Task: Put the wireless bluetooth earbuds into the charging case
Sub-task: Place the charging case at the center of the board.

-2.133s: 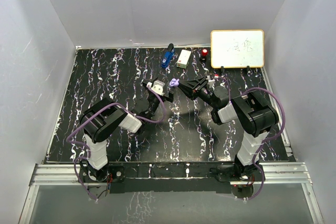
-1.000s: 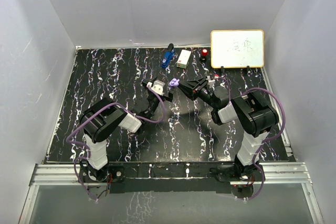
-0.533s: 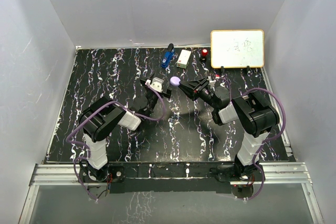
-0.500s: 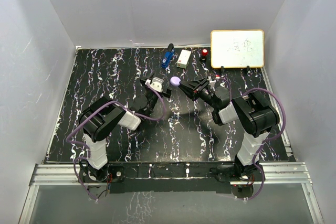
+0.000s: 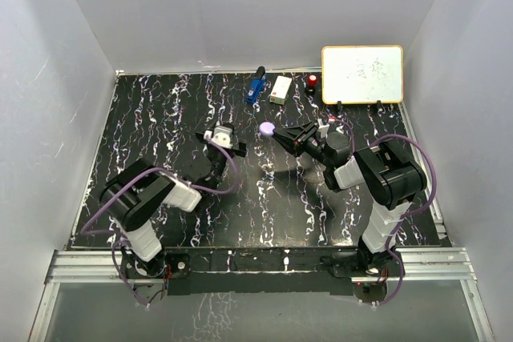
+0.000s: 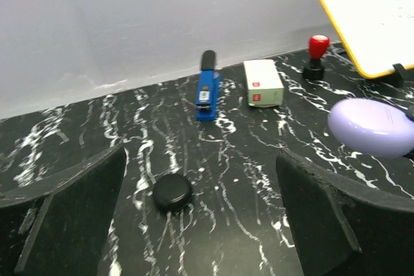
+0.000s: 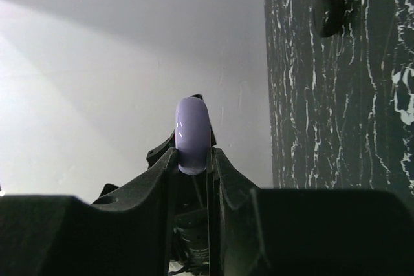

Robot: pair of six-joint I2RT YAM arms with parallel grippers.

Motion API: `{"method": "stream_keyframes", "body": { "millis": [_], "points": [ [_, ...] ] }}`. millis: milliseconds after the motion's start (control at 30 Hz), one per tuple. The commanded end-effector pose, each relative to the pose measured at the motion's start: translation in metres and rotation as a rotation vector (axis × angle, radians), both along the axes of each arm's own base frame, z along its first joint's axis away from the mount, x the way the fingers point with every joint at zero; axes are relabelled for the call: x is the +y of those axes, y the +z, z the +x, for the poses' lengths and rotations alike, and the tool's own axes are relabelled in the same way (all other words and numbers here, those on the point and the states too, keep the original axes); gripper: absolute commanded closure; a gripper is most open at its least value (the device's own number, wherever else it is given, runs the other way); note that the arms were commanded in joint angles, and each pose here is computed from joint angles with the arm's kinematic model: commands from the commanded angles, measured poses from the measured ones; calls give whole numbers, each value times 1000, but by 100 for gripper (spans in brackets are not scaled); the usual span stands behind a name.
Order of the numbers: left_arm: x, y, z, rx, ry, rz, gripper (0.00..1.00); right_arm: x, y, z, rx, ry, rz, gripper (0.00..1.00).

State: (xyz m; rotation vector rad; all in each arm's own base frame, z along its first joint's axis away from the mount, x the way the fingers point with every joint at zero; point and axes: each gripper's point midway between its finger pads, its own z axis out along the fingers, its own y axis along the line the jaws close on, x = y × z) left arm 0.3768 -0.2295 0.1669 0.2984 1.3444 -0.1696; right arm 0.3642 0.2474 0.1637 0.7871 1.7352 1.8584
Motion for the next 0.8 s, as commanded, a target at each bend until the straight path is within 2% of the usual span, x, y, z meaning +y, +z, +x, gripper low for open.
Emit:
{"method": "stream_keyframes", "body": {
  "millis": [0, 300, 767],
  "points": [
    [41, 62, -22, -128, 90, -218, 1, 1, 21, 5, -113, -1, -48, 100],
    [52, 54, -42, 92, 80, -233, 1, 5, 7, 14, -118, 6, -121, 100],
    [50, 31, -65, 332, 47, -291, 1, 12, -26, 30, -108, 26, -232, 100]
  ]
}}
